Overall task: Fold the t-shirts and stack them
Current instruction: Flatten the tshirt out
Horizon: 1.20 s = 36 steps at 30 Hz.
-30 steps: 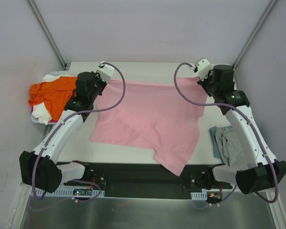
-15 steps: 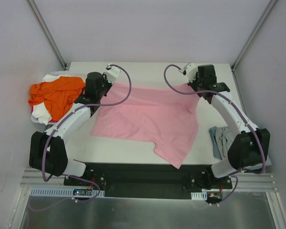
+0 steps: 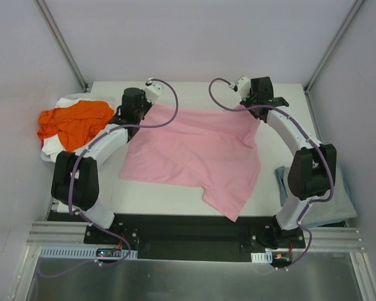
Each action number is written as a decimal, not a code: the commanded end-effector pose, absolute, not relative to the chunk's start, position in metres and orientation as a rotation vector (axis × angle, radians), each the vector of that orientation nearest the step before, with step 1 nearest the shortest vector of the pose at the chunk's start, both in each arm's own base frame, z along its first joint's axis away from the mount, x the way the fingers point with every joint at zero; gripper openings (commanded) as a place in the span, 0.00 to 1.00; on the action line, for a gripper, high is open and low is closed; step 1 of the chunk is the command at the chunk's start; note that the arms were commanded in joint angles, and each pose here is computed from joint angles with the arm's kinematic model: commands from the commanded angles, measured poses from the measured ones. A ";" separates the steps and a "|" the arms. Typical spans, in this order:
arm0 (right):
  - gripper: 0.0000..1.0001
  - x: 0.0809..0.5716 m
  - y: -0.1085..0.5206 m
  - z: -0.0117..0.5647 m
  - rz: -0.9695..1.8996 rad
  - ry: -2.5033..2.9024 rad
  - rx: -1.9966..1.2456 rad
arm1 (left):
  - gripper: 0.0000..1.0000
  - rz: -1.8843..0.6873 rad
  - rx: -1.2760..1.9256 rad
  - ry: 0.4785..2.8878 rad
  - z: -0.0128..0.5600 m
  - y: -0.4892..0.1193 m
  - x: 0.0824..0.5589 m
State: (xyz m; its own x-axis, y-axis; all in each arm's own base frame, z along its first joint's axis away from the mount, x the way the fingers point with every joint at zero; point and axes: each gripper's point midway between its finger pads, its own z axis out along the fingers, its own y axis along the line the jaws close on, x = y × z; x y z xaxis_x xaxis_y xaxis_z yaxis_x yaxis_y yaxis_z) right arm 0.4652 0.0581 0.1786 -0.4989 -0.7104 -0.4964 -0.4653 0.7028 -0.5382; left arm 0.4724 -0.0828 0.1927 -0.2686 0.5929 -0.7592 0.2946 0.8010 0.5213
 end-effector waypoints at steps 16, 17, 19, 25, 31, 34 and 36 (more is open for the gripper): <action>0.01 0.545 0.044 0.189 -0.592 2.124 -0.772 | 0.00 0.535 0.570 1.787 0.232 -0.073 0.549; 0.01 0.546 0.042 0.191 -0.608 2.124 -0.760 | 0.00 0.536 0.562 1.785 0.234 -0.073 0.550; 0.01 0.551 0.038 0.198 -0.627 2.113 -0.724 | 0.14 0.543 0.542 1.790 0.234 -0.072 0.552; 0.72 0.553 0.034 0.210 -0.636 2.093 -0.672 | 0.72 0.540 0.504 1.799 0.235 -0.069 0.552; 0.93 0.549 0.037 0.213 -0.595 2.087 -0.656 | 0.86 0.524 0.507 1.800 0.237 -0.071 0.549; 0.93 0.541 0.041 0.207 -0.558 2.120 -0.672 | 0.87 0.507 0.530 1.813 0.234 -0.074 0.544; 0.92 0.531 0.047 0.204 -0.509 2.150 -0.695 | 0.87 0.487 0.564 1.827 0.230 -0.080 0.538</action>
State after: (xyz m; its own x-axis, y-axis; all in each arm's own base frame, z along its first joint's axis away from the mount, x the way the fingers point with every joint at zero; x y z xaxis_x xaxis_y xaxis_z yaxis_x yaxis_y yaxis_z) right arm 0.5433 0.0379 0.1755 -0.5501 -0.6599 -0.5117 -0.3099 0.7304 -0.6087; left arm 0.5435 -0.0726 0.2026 -0.3233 0.6126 -0.7212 0.1484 0.7856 0.6007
